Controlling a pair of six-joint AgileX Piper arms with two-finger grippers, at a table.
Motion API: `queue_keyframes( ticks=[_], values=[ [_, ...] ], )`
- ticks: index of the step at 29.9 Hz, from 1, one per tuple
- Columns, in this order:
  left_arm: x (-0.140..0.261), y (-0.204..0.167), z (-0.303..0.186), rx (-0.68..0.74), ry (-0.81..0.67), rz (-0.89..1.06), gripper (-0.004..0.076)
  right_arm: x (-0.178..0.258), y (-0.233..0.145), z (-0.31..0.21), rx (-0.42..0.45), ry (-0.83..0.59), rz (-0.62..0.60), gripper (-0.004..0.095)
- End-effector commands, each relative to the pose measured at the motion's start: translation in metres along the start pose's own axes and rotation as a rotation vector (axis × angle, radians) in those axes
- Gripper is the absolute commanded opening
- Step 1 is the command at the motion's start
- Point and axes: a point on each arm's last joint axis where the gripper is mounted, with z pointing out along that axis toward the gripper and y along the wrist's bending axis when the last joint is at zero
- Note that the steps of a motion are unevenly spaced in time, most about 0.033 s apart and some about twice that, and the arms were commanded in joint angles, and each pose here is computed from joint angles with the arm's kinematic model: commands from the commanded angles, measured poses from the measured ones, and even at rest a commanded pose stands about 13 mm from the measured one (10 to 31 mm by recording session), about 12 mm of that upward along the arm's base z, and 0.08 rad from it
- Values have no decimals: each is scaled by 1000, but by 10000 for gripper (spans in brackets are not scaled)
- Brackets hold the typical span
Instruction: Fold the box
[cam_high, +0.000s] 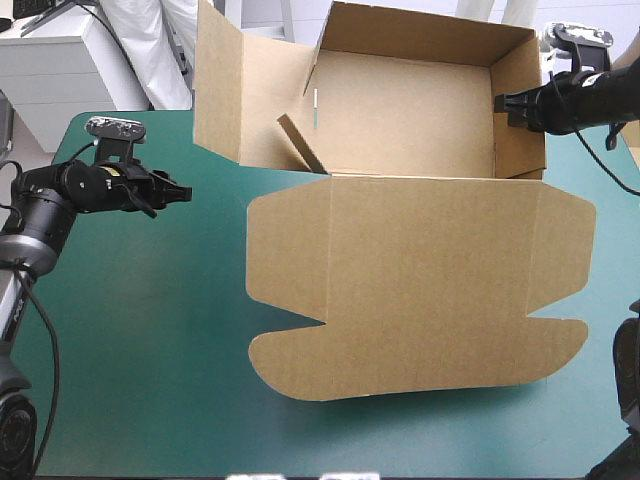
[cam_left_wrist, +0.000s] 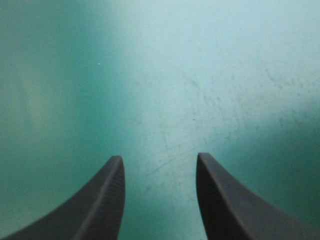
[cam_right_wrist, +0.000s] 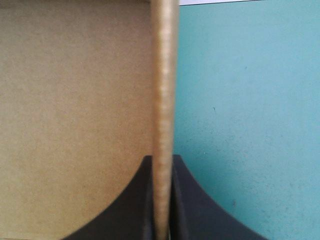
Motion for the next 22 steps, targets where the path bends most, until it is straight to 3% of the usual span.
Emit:
queue_keyframes(
  ticks=[1,10,15,22],
  values=[
    [-18,-8,-6,82,-143,-37,323,-7,15,-31,-53,-114,-9,-21],
    [-29,-31,19,458,-244,-195,323,1,10,-16,-58,-69,-9,-22],
    [-37,-47,21,754,-318,-311,323,4,8,-9,-53,-61,-2,-21],
    [-39,-59,15,1046,-327,-364,323,5,3,2,-49,-51,10,-21]
  ],
)
